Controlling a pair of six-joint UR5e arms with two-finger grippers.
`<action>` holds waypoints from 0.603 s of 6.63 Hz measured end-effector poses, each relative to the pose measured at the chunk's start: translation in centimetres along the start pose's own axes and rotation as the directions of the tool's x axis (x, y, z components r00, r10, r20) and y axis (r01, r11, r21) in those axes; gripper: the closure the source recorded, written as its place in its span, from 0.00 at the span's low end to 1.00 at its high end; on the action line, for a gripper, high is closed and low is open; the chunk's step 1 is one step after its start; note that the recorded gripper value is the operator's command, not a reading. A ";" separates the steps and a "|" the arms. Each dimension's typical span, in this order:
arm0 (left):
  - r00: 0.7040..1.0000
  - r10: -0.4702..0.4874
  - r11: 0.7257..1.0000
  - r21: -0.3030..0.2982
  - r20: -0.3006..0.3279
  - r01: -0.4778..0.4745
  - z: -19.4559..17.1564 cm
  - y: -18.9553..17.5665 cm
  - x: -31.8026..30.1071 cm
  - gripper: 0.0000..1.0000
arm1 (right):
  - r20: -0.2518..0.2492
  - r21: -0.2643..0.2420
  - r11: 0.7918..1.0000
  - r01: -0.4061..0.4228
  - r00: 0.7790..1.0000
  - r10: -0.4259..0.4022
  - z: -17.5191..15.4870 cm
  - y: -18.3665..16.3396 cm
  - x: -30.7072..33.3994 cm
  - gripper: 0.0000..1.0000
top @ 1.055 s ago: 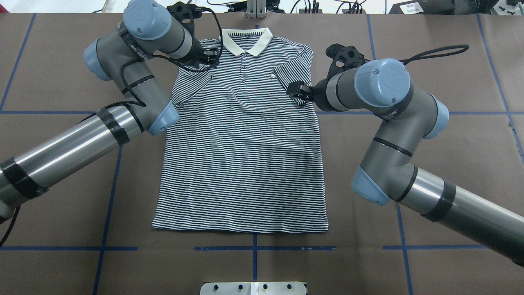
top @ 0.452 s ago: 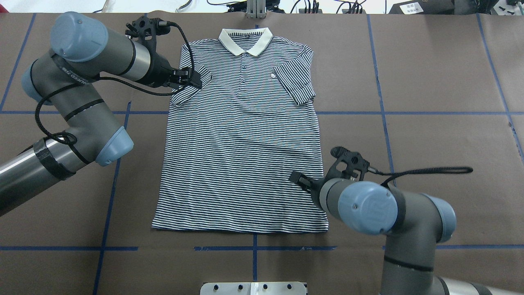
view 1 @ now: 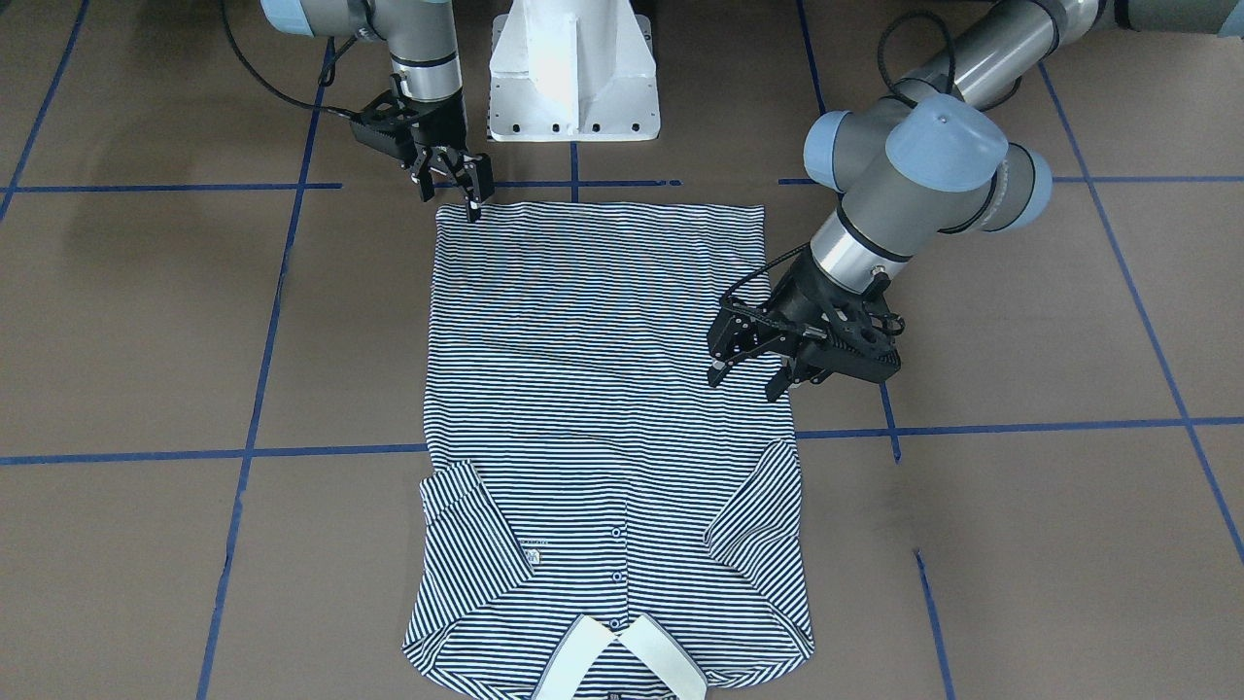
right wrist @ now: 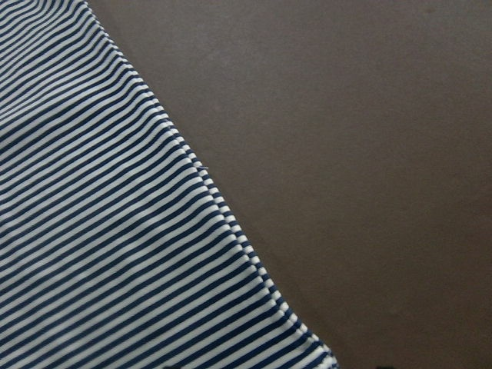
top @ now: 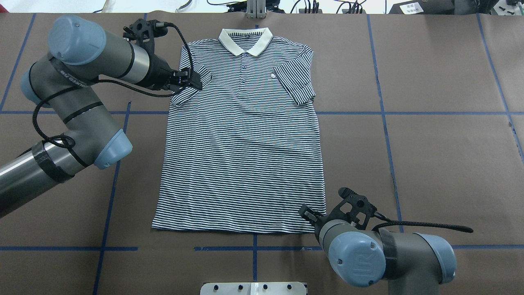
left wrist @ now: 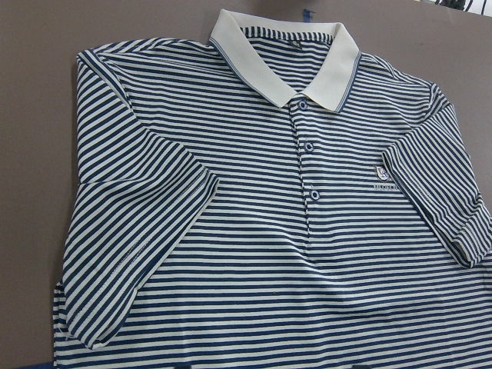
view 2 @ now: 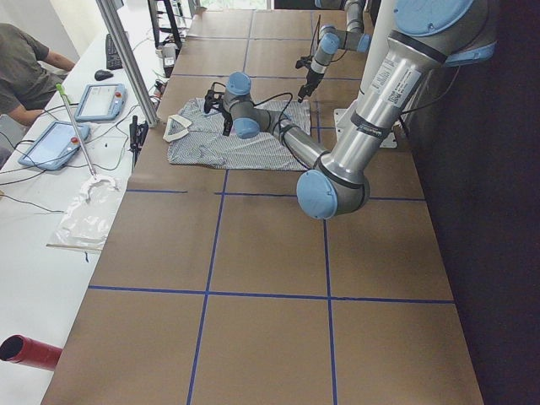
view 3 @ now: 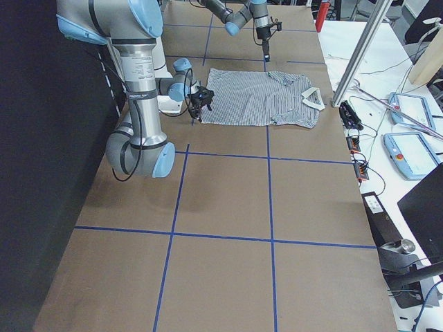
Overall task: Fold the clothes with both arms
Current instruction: 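Move both grippers to the shirt hem nearest the robot and grasp its corners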
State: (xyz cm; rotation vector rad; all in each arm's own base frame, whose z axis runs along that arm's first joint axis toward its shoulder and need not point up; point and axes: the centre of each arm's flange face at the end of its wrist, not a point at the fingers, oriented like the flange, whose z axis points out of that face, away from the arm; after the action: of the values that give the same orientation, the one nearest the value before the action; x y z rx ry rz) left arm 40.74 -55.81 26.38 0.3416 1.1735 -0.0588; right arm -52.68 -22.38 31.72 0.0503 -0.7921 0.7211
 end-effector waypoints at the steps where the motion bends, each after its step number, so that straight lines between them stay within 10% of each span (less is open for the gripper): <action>1: 1.000 -0.005 1.000 -0.001 -0.001 0.005 0.0 0.1 0.0 0.25 | -0.016 0.005 1.000 -0.005 1.000 0.005 0.4 0.2 0.7 0.40; 4: 1.000 -0.007 1.000 -0.002 0.002 0.007 0.2 0.2 -0.2 0.26 | -0.025 0.002 1.000 -0.018 1.000 0.018 0.7 0.6 1.1 0.91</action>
State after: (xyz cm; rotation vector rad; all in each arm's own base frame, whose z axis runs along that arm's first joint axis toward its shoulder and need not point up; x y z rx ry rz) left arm 40.85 -55.70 26.70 0.3360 1.1723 -0.0642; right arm -52.95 -21.43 32.80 0.0360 -0.7689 0.7387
